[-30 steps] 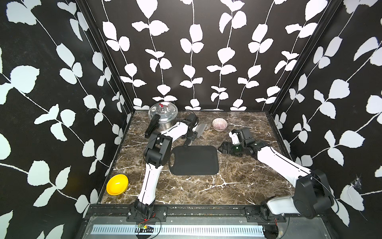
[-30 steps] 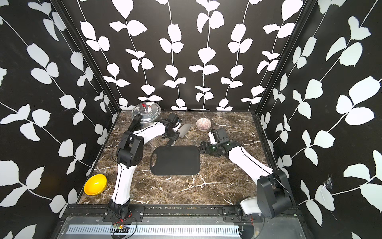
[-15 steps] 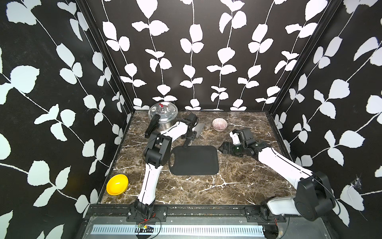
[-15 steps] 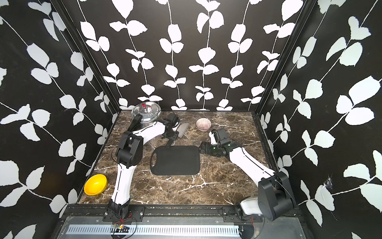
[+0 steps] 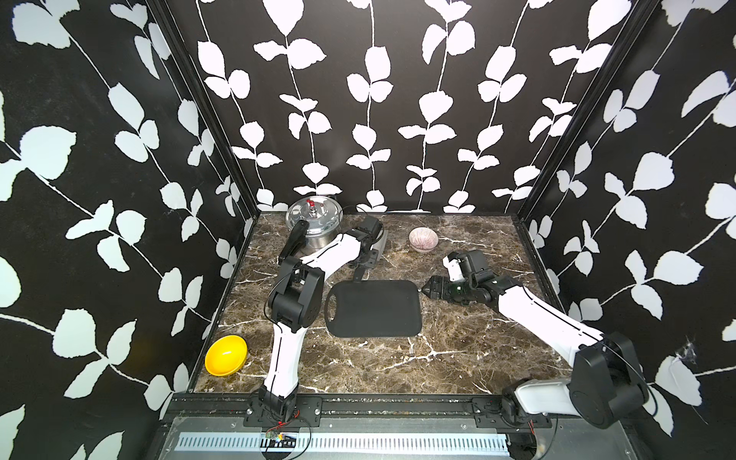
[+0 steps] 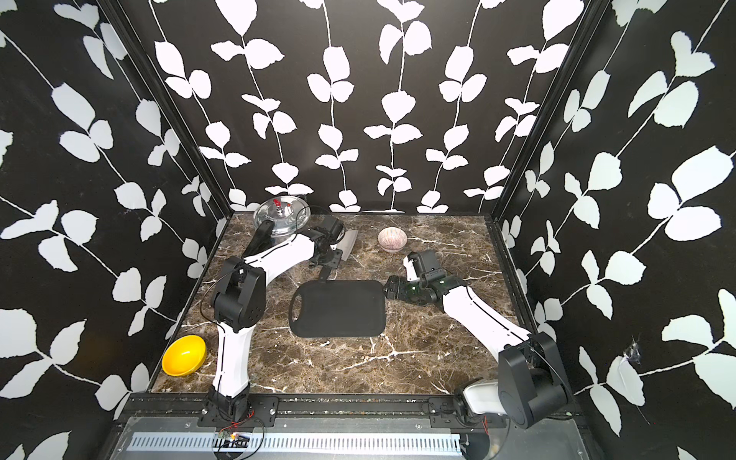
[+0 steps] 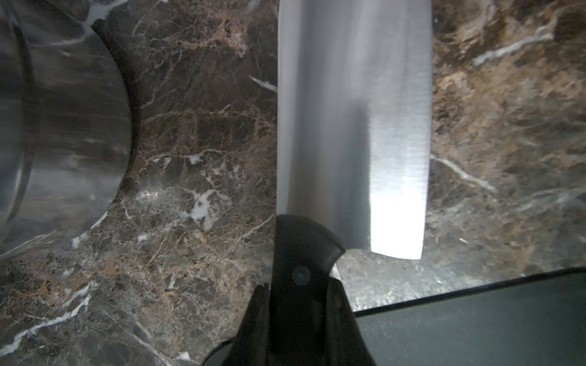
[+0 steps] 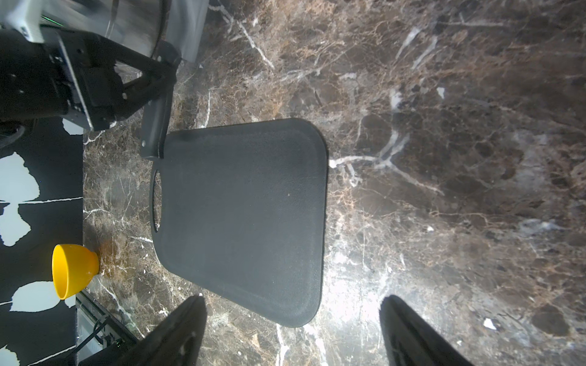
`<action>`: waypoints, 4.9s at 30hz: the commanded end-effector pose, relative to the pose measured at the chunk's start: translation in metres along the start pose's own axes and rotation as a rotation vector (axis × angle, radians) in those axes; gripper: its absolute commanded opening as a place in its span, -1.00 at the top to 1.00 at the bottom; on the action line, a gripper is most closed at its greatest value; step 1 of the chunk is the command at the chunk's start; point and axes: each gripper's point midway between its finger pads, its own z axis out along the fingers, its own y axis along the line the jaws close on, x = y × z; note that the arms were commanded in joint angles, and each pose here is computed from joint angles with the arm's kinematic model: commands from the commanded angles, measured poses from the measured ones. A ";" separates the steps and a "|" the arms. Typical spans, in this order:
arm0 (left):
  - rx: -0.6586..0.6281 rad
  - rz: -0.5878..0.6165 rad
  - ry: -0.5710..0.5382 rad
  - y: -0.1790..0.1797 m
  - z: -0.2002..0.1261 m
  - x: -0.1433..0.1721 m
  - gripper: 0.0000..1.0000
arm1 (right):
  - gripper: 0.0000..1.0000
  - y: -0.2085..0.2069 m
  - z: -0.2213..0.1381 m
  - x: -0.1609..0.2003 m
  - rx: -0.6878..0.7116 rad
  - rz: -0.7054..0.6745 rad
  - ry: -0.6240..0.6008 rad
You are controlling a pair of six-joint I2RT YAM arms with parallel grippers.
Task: Align the knife with the edge of the cutting board
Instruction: Pick up the knife at the center of the board, then place the knife at the edge of the cutting board.
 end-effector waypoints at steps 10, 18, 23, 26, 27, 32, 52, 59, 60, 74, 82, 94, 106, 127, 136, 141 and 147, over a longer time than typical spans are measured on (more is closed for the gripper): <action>-0.031 -0.158 -0.030 -0.031 -0.060 0.037 0.95 | -0.76 0.001 -0.011 -0.005 -0.021 -0.025 -0.058; -0.088 -0.205 -0.045 -0.074 -0.084 0.080 0.90 | -0.75 -0.003 -0.015 0.008 -0.037 -0.036 -0.053; -0.081 -0.245 -0.052 -0.104 -0.092 0.105 0.87 | -0.76 -0.010 -0.022 0.019 -0.024 -0.030 -0.063; -0.076 -0.266 -0.043 -0.118 -0.093 0.117 0.87 | -0.75 -0.017 -0.025 0.027 -0.015 -0.018 -0.073; -0.069 -0.273 -0.041 -0.124 -0.093 0.120 0.87 | -0.75 -0.020 -0.025 0.031 -0.012 -0.013 -0.072; -0.038 -0.290 -0.022 -0.148 -0.093 0.136 0.86 | -0.75 -0.030 -0.028 0.042 0.007 0.007 -0.079; -0.021 -0.283 0.074 -0.177 -0.087 0.184 0.86 | -0.75 -0.056 -0.021 0.067 0.053 0.079 -0.080; -0.017 -0.243 0.093 -0.185 -0.083 0.192 0.85 | -0.75 -0.058 -0.017 0.069 0.049 0.089 -0.077; -0.016 -0.239 0.094 -0.185 -0.082 0.192 0.85 | -0.75 -0.058 -0.016 0.069 0.048 0.090 -0.075; -0.028 -0.231 0.094 -0.190 -0.078 0.188 0.85 | -0.74 -0.061 -0.013 0.072 0.052 0.099 -0.071; -0.033 -0.233 0.089 -0.190 -0.078 0.186 0.84 | -0.74 -0.061 -0.010 0.072 0.049 0.105 -0.066; -0.031 -0.237 0.084 -0.194 -0.076 0.183 0.84 | -0.74 -0.062 -0.007 0.075 0.045 0.115 -0.056; -0.022 -0.247 0.086 -0.196 -0.077 0.181 0.84 | -0.74 -0.061 -0.007 0.075 0.041 0.119 -0.056; -0.042 -0.266 0.107 -0.195 -0.073 0.186 0.73 | -0.73 -0.062 -0.006 0.077 0.044 0.116 -0.049; -0.030 -0.261 0.103 -0.196 -0.075 0.184 0.23 | -0.74 -0.061 -0.006 0.075 0.039 0.115 -0.049; -0.033 -0.256 0.091 -0.193 -0.079 0.181 0.20 | -0.74 -0.060 -0.006 0.074 0.039 0.112 -0.049; -0.019 -0.261 0.080 -0.191 -0.090 0.176 0.13 | -0.73 -0.059 -0.007 0.073 0.040 0.111 -0.049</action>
